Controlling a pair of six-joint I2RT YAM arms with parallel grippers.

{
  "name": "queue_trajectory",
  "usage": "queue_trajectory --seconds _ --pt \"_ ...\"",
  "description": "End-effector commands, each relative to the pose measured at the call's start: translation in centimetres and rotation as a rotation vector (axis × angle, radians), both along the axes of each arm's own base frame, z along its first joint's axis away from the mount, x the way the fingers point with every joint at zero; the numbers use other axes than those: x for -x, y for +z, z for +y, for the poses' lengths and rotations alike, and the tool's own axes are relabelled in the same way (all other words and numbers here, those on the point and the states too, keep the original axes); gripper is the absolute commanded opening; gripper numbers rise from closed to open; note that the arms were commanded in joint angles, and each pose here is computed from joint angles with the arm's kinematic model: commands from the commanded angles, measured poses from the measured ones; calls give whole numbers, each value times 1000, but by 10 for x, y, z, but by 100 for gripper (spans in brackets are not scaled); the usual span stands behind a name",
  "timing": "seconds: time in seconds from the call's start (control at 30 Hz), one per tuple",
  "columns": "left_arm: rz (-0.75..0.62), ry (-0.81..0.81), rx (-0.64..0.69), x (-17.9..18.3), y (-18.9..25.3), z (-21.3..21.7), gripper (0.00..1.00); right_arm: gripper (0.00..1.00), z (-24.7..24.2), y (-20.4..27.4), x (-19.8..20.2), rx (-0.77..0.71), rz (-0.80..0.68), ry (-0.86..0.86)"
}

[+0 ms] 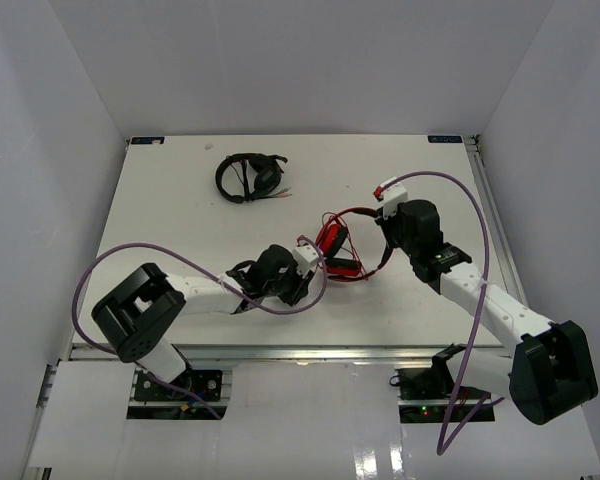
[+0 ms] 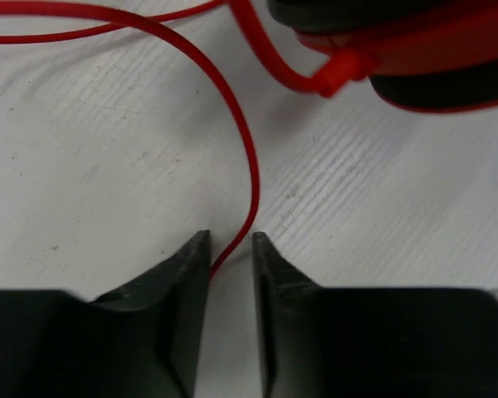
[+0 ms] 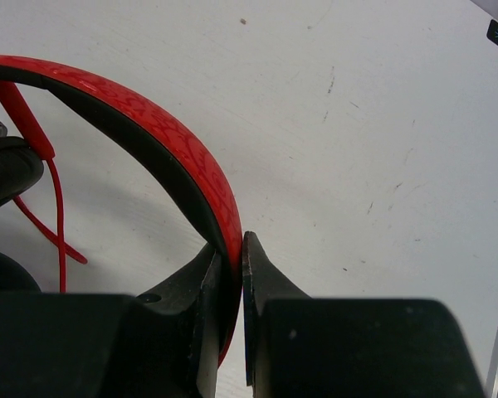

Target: Wrap the headphones

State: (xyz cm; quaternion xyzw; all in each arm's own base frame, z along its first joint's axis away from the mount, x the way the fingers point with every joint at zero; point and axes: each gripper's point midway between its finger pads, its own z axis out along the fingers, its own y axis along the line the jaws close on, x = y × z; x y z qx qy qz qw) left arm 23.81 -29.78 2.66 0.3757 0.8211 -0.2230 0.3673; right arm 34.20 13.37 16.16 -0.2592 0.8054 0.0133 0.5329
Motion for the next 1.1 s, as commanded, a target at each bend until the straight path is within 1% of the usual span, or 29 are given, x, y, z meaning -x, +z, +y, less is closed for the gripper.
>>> queue_trajectory --seconds 0.0,0.13,0.17,0.23,0.33,0.4,0.5,0.6,0.7,0.8,0.83,0.97,1.07 --pt "-47 -4 38 -10 16 -11 17 8 12 45 -12 -104 -92 8" --pt "-78 -12 61 -6 32 -9 2 8 13 45 -12 -112 -83 9" --pt "-82 -17 66 -3 36 -8 1 8 13 45 -13 -114 -81 9" --pt "-97 -35 88 5 51 -9 0 8 14 48 -13 -125 -78 12" --pt "-97 -79 109 27 66 -11 0 8 18 56 -14 -170 -66 8" --pt "-75 -114 110 43 69 -13 0 8 23 64 -17 -220 -46 2" --pt "-27 -158 108 65 68 -20 0 8 32 64 -20 -288 25 3" --pt "18 -192 106 81 63 -29 0 8 36 70 -26 -368 73 -39" --pt "29 -231 109 94 67 -41 0 8 37 74 -32 -390 88 -59" --pt "20 -266 98 100 79 -54 0 8 43 75 -32 -411 108 -40" --pt "23 -273 78 102 75 -53 0 8 43 75 -33 -413 111 -39" --pt "3 -296 69 102 99 -58 0 8 39 74 -33 -416 109 -49" --pt "1 -313 93 106 114 -59 0 8 33 74 -36 -417 101 -74"
